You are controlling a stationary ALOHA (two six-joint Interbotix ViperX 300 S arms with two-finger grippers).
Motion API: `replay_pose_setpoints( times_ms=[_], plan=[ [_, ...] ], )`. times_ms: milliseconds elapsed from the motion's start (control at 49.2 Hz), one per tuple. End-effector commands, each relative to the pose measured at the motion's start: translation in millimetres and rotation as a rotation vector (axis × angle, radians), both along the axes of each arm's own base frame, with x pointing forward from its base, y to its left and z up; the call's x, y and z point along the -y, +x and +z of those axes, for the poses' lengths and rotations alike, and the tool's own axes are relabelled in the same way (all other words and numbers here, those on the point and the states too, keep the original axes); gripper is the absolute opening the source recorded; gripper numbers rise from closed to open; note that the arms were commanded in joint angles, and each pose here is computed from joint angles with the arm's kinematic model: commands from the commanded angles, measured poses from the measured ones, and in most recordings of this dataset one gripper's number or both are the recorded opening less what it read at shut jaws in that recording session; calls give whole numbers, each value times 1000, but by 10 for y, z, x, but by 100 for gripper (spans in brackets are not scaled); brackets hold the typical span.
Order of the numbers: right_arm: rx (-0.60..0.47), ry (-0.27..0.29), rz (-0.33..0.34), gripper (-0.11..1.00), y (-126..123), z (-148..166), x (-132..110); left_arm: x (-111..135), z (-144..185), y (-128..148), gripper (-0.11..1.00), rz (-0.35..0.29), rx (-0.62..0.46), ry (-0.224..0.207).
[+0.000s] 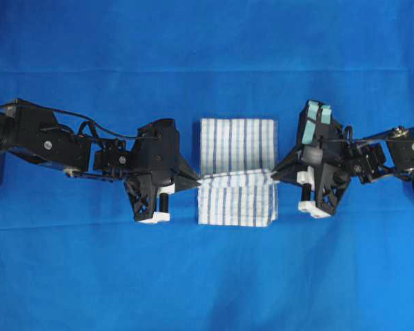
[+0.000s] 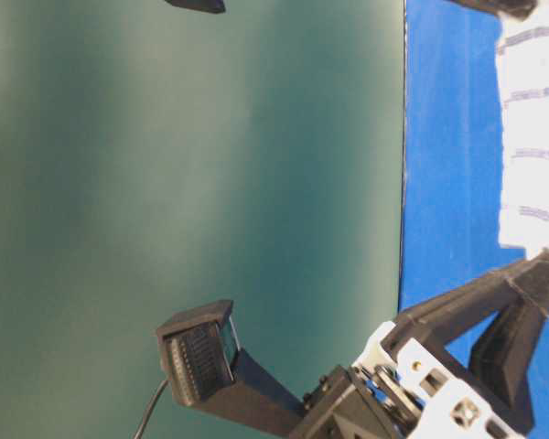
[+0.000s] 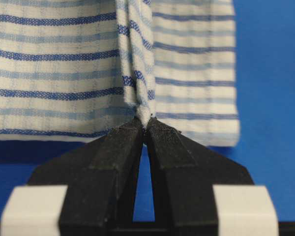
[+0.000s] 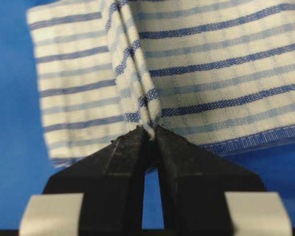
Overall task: Fold the blue towel.
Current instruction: 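Fold the far end toward the near end with both grippers, then release the towel and open both grippers beside it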
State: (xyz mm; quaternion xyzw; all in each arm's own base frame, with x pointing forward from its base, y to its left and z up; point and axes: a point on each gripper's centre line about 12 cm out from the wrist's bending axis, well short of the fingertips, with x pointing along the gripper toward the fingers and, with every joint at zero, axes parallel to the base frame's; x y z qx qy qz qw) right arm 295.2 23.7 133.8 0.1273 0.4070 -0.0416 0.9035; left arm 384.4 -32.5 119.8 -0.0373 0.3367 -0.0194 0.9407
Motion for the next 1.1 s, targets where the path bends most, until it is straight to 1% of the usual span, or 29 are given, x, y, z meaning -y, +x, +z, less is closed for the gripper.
replay_pose_setpoints(
  times_ms=[0,102,264,935,976,1016,1077],
  plan=[
    [2,4,18,8,13,25,-79,94,46,-14,2,-21,6,-6],
    [-1,11,38,8,33,19,-170,154,43,-12,2,-33,5,-9],
    [-19,15,45,8,61,0,-242,244,45,-11,2,-55,7,-10],
    [-56,2,38,9,113,-59,-254,242,57,23,4,-53,19,-12],
    [-57,0,36,15,119,-53,-252,243,62,28,7,-53,20,-12],
    [-61,-2,33,27,122,-49,-249,242,62,22,16,-54,19,-12],
    [-56,-3,31,46,142,-11,-261,242,69,19,32,-55,17,-10]
  ],
)
